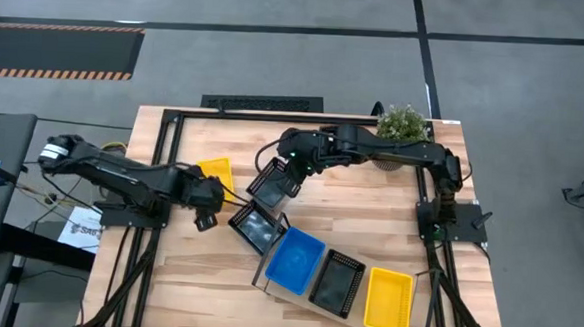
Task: Stack baskets on shelf by color
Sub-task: Stack the yellow bin on top of the yellow bin on the shelf
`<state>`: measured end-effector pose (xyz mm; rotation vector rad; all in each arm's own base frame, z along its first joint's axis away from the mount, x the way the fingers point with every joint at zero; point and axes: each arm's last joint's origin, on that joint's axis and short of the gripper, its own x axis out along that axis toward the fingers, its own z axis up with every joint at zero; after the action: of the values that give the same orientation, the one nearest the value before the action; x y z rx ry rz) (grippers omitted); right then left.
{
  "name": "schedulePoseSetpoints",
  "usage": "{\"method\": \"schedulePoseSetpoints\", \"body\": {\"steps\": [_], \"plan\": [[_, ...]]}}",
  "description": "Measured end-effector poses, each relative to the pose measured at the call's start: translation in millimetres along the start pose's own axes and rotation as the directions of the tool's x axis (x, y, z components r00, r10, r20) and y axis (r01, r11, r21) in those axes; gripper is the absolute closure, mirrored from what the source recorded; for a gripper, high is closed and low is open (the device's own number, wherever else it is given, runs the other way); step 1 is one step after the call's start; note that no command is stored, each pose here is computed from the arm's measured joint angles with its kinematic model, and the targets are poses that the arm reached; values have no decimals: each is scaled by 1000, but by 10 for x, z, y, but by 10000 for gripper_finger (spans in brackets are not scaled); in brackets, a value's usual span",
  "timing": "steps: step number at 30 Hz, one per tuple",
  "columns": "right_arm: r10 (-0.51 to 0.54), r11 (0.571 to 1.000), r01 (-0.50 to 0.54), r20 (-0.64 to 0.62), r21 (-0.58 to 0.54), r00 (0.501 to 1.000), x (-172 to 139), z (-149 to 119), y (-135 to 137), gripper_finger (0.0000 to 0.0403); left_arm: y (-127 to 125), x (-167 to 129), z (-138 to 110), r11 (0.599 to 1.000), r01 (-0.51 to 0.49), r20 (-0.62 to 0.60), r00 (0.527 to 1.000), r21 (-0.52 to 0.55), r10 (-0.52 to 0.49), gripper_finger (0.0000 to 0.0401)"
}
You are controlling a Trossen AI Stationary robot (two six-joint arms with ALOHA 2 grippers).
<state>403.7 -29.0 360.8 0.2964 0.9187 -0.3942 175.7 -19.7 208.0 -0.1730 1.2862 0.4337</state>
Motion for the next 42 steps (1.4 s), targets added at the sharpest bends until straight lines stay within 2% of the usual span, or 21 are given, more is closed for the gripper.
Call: {"method": "schedulePoseSetpoints", "body": {"steps": [6,12,15,21,26,30,33,38,42], "plan": [[-4,1000,4,-9,-4,1000,0,-9,-4,274,-24,180,-20,999,-45,-46,998,15,46,199],[-20,1000,20,-54,-13,998,-2,-52,-21,275,-18,387,-147,1000,6,-76,997,-13,-7,208],[-22,1000,21,-61,-14,998,-2,-58,-23,276,-7,409,-165,1000,-15,-72,997,-15,14,244],[-21,1000,21,-62,-14,998,-2,-60,-23,276,-8,409,-161,997,-19,-66,998,-70,14,381],[-20,999,17,-61,-47,998,-2,-58,-23,277,-23,392,-152,996,-14,-62,998,-91,8,397],[-16,998,13,-48,-61,999,4,-34,-47,275,-106,217,-35,998,34,-1,999,-52,-34,401],[23,997,-24,-19,-70,1000,15,24,-79,275,-198,7,80,997,74,50,996,35,-76,401],[194,979,-192,23,-67,981,16,146,-143,275,-324,-467,224,967,82,126,985,240,-115,401],[298,954,-294,75,-56,952,-1,242,-187,276,-350,-852,295,933,56,179,976,356,-127,401]]}}
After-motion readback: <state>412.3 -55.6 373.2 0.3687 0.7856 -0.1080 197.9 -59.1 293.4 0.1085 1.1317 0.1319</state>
